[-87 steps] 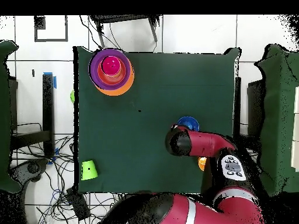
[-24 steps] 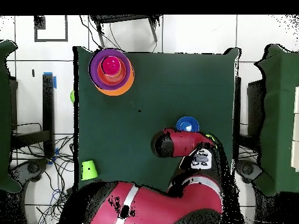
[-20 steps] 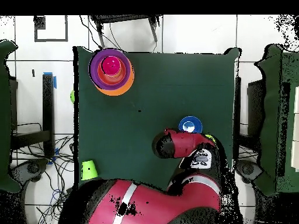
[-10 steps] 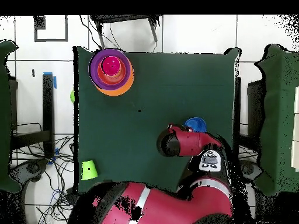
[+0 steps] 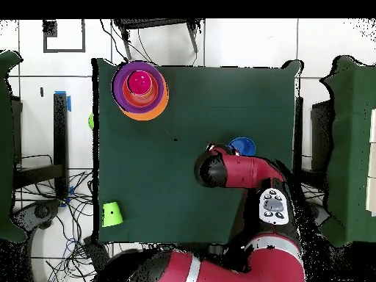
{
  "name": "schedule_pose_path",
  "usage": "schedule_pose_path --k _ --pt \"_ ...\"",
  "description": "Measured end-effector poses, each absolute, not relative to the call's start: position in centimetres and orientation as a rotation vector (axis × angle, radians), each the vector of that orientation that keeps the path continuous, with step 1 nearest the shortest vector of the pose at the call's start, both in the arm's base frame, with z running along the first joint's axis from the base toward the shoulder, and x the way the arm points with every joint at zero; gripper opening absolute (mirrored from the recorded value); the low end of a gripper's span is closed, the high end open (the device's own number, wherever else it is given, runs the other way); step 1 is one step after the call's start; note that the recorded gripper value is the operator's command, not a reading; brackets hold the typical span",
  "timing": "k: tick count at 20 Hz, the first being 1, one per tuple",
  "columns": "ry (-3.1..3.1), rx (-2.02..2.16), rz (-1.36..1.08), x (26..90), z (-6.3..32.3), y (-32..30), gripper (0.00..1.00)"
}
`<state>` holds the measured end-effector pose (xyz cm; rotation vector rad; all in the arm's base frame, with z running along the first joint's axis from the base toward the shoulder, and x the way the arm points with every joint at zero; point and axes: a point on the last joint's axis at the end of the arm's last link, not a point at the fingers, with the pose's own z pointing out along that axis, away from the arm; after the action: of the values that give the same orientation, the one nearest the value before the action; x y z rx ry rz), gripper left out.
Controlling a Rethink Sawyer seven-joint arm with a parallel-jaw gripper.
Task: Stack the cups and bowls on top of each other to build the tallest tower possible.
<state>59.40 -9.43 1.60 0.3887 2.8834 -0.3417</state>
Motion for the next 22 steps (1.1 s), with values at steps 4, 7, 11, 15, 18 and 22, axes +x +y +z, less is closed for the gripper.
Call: schedule_pose_path --k 4,7,11,15,18,22 --pt "2.974 0.477 -0.338 60.5 5.0 -7.6 0.00" --pt "3.043 0.520 -0.342 61.0 6.7 -6.6 0.00" --pt "3.146 0.562 -0.350 62.2 9.2 -4.3 0.00" --pt "3.216 0.548 -0.354 64.1 12.0 -0.7 0.00" --pt "3.230 0.508 -0.353 65.9 13.8 2.0 0.00" --pt "3.206 0.467 -0.337 68.5 15.8 4.6 0.00"
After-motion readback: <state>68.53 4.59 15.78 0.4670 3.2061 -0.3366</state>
